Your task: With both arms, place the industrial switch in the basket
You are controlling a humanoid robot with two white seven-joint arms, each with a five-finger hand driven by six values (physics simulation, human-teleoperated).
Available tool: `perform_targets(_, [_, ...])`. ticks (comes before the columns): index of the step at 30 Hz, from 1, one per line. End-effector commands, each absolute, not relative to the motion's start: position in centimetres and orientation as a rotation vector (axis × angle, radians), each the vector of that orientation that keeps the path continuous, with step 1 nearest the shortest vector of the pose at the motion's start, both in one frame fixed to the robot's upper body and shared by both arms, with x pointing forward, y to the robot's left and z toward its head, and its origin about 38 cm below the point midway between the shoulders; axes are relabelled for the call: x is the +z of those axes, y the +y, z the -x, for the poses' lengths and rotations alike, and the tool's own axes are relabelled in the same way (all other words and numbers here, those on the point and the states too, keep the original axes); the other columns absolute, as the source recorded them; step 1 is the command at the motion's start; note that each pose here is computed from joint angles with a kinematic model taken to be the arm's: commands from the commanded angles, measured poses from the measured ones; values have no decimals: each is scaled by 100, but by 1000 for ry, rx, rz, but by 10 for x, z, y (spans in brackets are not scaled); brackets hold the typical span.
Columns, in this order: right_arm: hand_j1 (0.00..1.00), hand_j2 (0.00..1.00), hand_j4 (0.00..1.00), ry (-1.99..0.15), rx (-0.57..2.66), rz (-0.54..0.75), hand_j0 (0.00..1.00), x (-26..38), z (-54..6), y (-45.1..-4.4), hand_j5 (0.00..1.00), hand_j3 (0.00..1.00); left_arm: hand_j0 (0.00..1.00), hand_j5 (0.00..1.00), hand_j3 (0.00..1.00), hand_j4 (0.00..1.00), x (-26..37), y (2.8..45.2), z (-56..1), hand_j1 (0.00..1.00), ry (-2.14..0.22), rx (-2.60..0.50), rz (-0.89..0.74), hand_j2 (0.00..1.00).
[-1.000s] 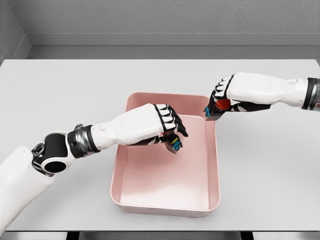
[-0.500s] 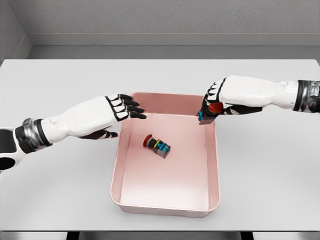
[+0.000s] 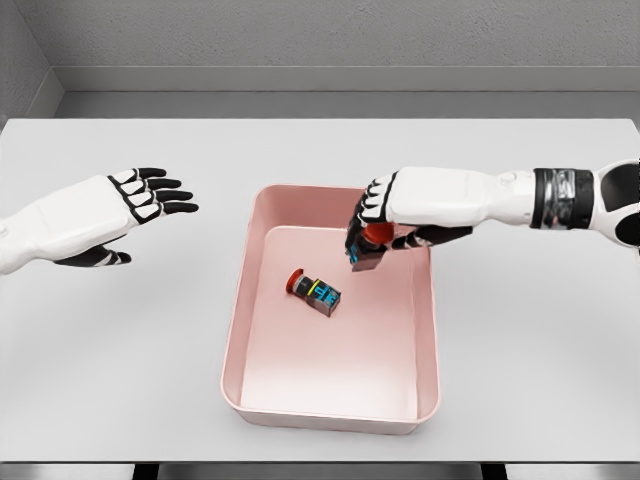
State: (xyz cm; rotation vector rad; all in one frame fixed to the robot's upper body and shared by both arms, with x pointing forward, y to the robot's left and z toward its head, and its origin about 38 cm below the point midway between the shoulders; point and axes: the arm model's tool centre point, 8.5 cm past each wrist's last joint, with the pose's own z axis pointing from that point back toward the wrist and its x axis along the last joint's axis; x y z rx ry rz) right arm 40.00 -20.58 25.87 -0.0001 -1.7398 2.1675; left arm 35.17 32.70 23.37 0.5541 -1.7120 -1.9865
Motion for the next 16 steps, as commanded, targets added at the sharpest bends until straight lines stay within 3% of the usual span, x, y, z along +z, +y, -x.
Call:
perform_targets(1, [100,100,100,-1759,2158,-29,100,257,-399,-198,100,100,100,100,100,100,234,327,-352,100,-1712,-1983,-551,100])
perform_targets(6, [100,100,100,-1764,2157,21,100,269,-404,-206,100,100,100,100,100,100,233,327,-351,100,-1716,-1981,-545,100])
perform_targets(10, [100,100,100,-1702,2119,218,100,297,-409,-264,100,100,100,100,100,100,233,327,-351,100,-1717,-1979,-546,100])
perform_targets(16, [100,100,100,-1615,2080,308,100,303,-405,-307,100,100,100,100,100,100,232,327,-350,100,-1718,-1975,-540,100])
